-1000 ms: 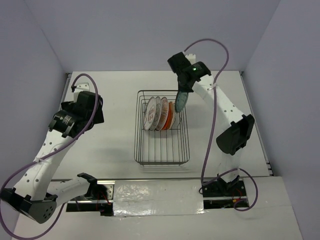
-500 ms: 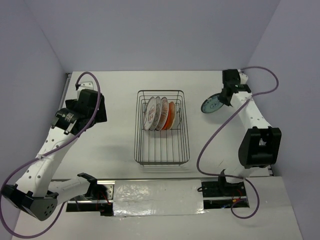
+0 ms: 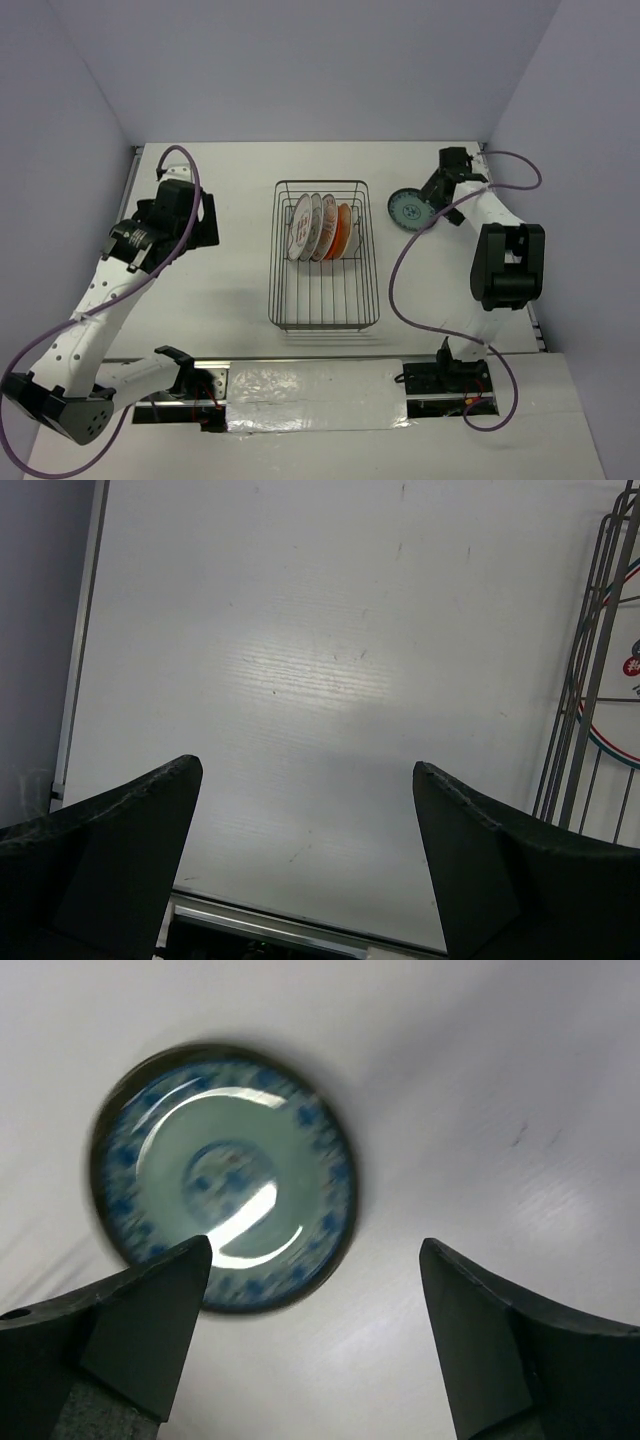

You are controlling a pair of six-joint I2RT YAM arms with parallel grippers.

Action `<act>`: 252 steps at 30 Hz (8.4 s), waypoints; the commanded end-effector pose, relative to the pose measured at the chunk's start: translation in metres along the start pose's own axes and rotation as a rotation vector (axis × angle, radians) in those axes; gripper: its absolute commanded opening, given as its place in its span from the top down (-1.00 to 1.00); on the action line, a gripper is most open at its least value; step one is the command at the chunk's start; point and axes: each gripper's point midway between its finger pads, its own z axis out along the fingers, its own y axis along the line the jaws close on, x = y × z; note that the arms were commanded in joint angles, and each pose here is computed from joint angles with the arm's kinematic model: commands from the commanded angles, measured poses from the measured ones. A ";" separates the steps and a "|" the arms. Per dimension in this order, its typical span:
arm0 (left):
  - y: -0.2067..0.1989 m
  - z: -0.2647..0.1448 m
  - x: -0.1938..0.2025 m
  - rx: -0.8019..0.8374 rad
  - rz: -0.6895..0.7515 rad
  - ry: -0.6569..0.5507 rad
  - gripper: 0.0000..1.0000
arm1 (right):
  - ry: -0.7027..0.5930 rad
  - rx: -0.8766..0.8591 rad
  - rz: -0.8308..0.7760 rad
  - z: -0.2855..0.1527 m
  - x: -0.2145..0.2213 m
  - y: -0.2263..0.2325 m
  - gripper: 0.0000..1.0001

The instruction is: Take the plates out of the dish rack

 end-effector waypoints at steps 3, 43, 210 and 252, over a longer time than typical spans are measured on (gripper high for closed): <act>-0.006 0.004 -0.010 0.019 -0.008 -0.036 -0.99 | -0.154 -0.140 -0.263 -0.134 -0.001 0.085 -0.81; -0.006 0.009 0.009 0.039 -0.007 -0.028 -0.99 | -0.281 0.022 -0.565 -0.262 0.008 0.114 0.99; -0.057 0.008 -0.014 0.239 -0.020 0.018 -0.99 | -0.186 -0.106 -0.503 -0.249 0.067 0.148 1.00; 0.001 0.172 -0.010 0.253 -0.706 0.179 0.97 | -0.128 -0.412 -0.530 -0.285 0.069 0.169 -0.54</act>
